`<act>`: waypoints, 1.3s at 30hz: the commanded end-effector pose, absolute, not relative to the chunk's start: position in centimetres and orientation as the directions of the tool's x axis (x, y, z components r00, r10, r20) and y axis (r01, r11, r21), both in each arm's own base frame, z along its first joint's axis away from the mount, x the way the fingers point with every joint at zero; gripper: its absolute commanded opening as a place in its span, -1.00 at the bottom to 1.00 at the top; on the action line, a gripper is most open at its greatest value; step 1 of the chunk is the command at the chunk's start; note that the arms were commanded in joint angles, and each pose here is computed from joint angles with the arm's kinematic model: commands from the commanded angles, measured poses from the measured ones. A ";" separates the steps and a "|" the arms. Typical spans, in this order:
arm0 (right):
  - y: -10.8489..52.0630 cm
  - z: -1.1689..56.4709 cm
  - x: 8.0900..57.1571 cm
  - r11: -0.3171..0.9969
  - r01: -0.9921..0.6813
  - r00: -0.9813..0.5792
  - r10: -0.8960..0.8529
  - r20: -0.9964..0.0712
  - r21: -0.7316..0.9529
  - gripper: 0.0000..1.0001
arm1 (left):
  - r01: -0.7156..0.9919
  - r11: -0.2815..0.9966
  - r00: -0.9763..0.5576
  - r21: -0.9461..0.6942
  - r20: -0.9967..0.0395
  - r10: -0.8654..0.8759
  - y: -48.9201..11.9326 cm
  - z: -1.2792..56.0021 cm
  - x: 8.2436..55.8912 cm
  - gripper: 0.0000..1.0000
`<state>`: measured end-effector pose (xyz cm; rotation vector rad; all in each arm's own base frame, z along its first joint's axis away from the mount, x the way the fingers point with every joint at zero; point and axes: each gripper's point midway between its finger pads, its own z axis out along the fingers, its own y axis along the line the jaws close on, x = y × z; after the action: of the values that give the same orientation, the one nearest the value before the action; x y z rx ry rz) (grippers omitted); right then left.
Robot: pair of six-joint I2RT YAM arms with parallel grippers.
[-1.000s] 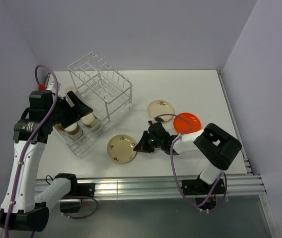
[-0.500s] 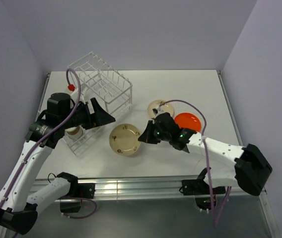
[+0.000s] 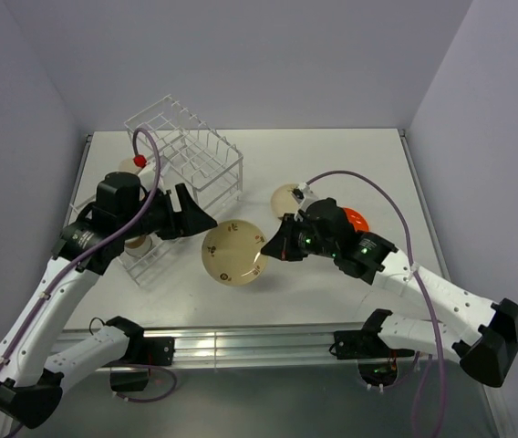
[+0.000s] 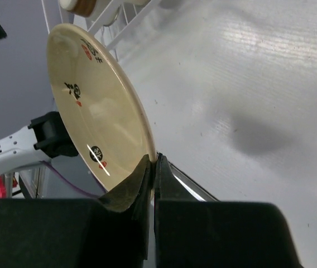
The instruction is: Load the mixed dishes into the dish rack
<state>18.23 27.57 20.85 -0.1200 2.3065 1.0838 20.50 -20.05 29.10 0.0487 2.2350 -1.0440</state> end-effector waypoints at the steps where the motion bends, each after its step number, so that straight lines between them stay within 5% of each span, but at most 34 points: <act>1: 27.5 24.6 17.6 0.615 -0.376 -0.796 0.169 -0.581 0.693 -1.00 | 0.332 0.706 -0.734 -0.626 -0.642 -0.223 -19.5 30.6 20.8 0.59; 19: 28.3 28.5 16.8 0.535 -0.450 -0.784 0.148 -0.603 0.716 -1.00 | 0.463 0.575 -0.772 -0.674 -0.626 -0.112 -22.2 30.1 17.8 0.49; 24: 28.4 28.6 17.2 0.529 -0.452 -0.783 0.150 -0.604 0.718 -1.00 | 0.484 0.546 -0.779 -0.684 -0.621 -0.088 -22.7 30.0 17.1 0.30; 28: 28.3 28.7 17.6 0.530 -0.456 -0.779 0.150 -0.608 0.715 -1.00 | 0.482 0.547 -0.780 -0.685 -0.619 -0.089 -22.7 30.0 17.0 0.02; 35: 28.5 29.3 17.7 0.511 -0.471 -0.780 0.140 -0.610 0.719 -1.00 | 0.504 0.514 -0.775 -0.694 -0.626 -0.086 -23.1 30.8 16.8 -0.93; 39: 28.6 30.6 17.6 0.491 -0.493 -0.767 0.143 -0.625 0.718 -1.00 | 0.509 0.502 -0.778 -0.699 -0.623 -0.079 -23.5 31.0 16.9 -0.99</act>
<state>17.05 27.51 26.03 -0.2333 2.2552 1.2121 17.66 -22.01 28.38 0.2719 2.2367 -1.1492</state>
